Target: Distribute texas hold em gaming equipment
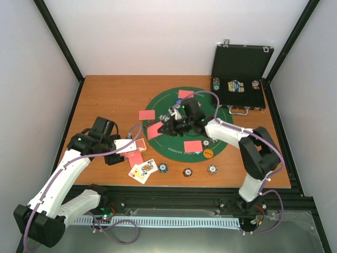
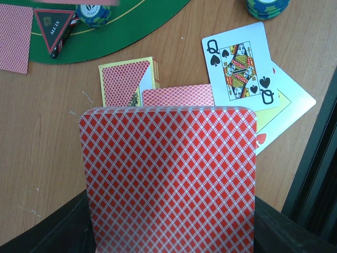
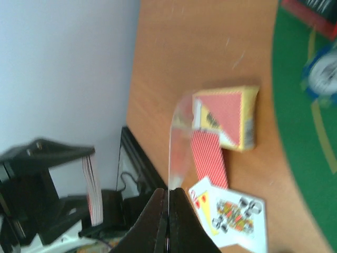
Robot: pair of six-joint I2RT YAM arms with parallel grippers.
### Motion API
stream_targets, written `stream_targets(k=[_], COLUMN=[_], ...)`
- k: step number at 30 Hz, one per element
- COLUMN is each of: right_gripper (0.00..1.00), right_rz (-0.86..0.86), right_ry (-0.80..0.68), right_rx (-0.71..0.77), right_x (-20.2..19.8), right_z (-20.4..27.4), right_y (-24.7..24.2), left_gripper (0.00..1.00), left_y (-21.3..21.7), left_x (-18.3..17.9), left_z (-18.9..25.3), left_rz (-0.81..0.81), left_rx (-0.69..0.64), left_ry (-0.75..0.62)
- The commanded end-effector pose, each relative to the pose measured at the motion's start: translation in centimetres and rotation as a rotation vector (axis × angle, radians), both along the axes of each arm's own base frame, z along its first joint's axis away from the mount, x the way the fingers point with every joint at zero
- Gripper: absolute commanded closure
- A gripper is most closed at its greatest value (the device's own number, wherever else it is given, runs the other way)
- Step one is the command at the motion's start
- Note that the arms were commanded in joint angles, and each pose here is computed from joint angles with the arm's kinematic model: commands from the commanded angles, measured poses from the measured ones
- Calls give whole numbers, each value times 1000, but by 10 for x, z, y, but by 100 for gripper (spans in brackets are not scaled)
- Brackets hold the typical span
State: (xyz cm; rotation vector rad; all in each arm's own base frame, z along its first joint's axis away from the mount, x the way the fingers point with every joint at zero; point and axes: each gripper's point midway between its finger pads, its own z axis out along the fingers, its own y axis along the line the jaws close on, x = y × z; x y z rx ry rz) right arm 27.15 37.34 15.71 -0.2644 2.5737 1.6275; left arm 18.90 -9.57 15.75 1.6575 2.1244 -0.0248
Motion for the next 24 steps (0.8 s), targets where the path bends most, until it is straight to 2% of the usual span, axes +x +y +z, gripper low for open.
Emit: stream_targets(k=[1,5,14,22,24], right_gripper=[97,97,97,97,87], right_rz=[-17,-21,-35,-74,-80], right_ry=[-48,-55,-22,-32,-29], right_rx=[-15,-47,-145,-150,-166], right_x=[45,89,172,216,218], right_z=[3,-8,-79,-101,-106], right_y=[-15,-6,28,49,48], left_gripper=[70,70,70,70,70], left_y=[-1,-2,-5,-5,-4], left_x=[0,1,4,3,3], left_z=[7,9,13,11,10], left_rz=[-16,-14,-8,-7,-6], left_rx=[-5,-10,-22,-24,-22], left_ry=[-24,-22,-15,-8,-12])
